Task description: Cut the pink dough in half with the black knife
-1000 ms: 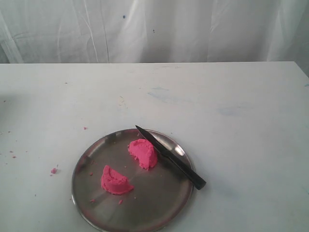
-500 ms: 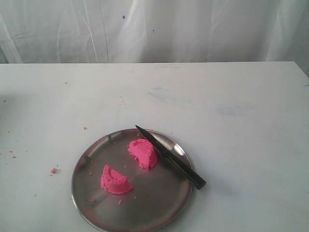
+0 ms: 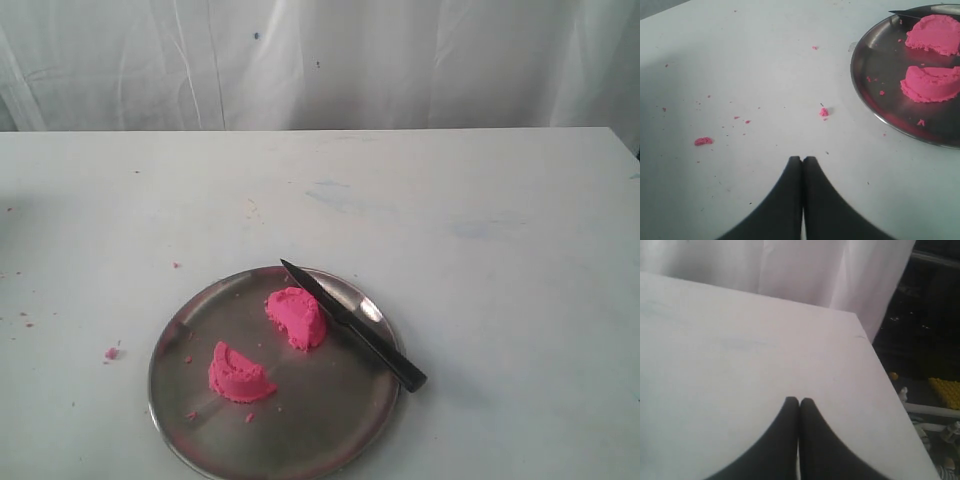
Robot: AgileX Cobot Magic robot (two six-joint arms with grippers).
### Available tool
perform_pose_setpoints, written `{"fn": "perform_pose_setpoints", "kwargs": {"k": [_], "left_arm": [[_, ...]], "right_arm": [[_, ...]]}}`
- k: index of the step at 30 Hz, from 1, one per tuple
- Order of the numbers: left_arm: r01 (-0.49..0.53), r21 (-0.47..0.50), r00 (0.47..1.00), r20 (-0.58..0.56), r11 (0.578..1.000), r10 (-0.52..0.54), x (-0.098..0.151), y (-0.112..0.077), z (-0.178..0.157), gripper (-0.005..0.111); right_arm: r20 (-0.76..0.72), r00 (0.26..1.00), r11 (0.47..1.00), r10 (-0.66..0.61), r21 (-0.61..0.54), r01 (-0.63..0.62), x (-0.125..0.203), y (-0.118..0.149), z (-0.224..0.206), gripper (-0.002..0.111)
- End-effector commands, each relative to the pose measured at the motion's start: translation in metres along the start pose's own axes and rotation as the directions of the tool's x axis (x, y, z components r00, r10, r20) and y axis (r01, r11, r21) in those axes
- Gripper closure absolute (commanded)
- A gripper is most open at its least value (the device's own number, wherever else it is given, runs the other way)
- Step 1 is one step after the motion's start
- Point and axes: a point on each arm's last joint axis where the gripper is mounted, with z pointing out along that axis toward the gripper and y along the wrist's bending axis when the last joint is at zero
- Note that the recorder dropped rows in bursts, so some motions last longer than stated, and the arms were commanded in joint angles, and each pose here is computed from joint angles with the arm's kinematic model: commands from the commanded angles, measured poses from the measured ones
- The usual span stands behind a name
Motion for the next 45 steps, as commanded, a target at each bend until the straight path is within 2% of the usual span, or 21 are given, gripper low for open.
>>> {"fn": "perform_pose_setpoints", "kwargs": {"k": [1, 3, 6, 26, 29, 30, 32, 33, 36, 38, 39, 42, 45], "left_arm": [[0.006, -0.001, 1.0, -0.003, 1.0, -0.006, 0.001, 0.0, 0.0, 0.107], [0.003, -0.004, 1.0, -0.004, 1.0, -0.003, 0.001, 0.0, 0.0, 0.107], [0.001, -0.006, 1.0, -0.003, 1.0, -0.001, 0.001, 0.0, 0.0, 0.107], [-0.018, -0.017, 0.999, -0.027, 1.0, 0.018, 0.004, 0.001, 0.001, 0.107], [0.074, -0.008, 0.997, -0.015, 0.997, -0.074, 0.004, 0.0, 0.001, 0.107], [0.141, -0.023, 0.99, 0.007, 0.99, -0.141, 0.004, 0.001, 0.001, 0.107], [0.189, -0.085, 0.981, 0.067, 0.978, -0.183, 0.008, 0.005, 0.003, 0.107], [0.232, -0.128, 0.969, 0.117, 0.964, -0.218, 0.014, 0.007, 0.007, 0.107], [0.37, -0.166, 0.917, 0.224, 0.914, -0.33, 0.035, 0.007, 0.018, 0.107], [0.398, -0.179, 0.901, 0.262, 0.9, -0.347, 0.049, 0.006, 0.029, 0.107], [0.411, -0.181, 0.884, 0.319, 0.894, -0.342, 0.045, 0.008, 0.028, 0.107], [0.426, -0.191, 0.899, 0.199, 0.884, -0.39, 0.056, 0.004, 0.031, 0.107], [0.438, -0.184, 0.897, 0.159, 0.88, -0.413, 0.06, 0.002, 0.032, 0.107]], "right_arm": [[-0.037, 0.999, 0.999, -0.04, 0.027, 0.041, 0.022, 0.002, 0.008, 0.108], [-0.017, 0.999, 0.999, -0.047, 0.022, 0.047, 0.02, 0.003, 0.008, 0.108], [-0.032, 0.999, 1.0, 0.017, 0.003, -0.017, 0.022, 0.004, 0.008, 0.108], [-0.031, 0.999, 1.0, 0.019, 0.003, -0.019, 0.022, 0.005, 0.008, 0.108], [-0.031, 0.999, 1.0, 0.019, 0.003, -0.019, 0.022, 0.005, 0.008, 0.108], [-0.031, 0.999, 1.0, 0.019, 0.003, -0.019, 0.022, 0.005, 0.008, 0.108], [-0.031, 0.999, 1.0, 0.019, 0.003, -0.019, 0.022, 0.005, 0.008, 0.108], [-0.031, 0.999, 1.0, 0.019, 0.003, -0.019, 0.022, 0.005, 0.008, 0.108], [-0.031, 0.999, 1.0, 0.019, 0.003, -0.019, 0.022, 0.005, 0.008, 0.108], [-0.031, 0.999, 1.0, 0.019, 0.003, -0.019, 0.022, 0.005, 0.008, 0.108], [-0.031, 0.999, 1.0, 0.019, 0.003, -0.019, 0.022, 0.005, 0.008, 0.108], [-0.031, 0.999, 1.0, 0.019, 0.003, -0.019, 0.022, 0.005, 0.008, 0.108], [-0.031, 0.999, 1.0, 0.019, 0.003, -0.019, 0.022, 0.005, 0.008, 0.108]]}}
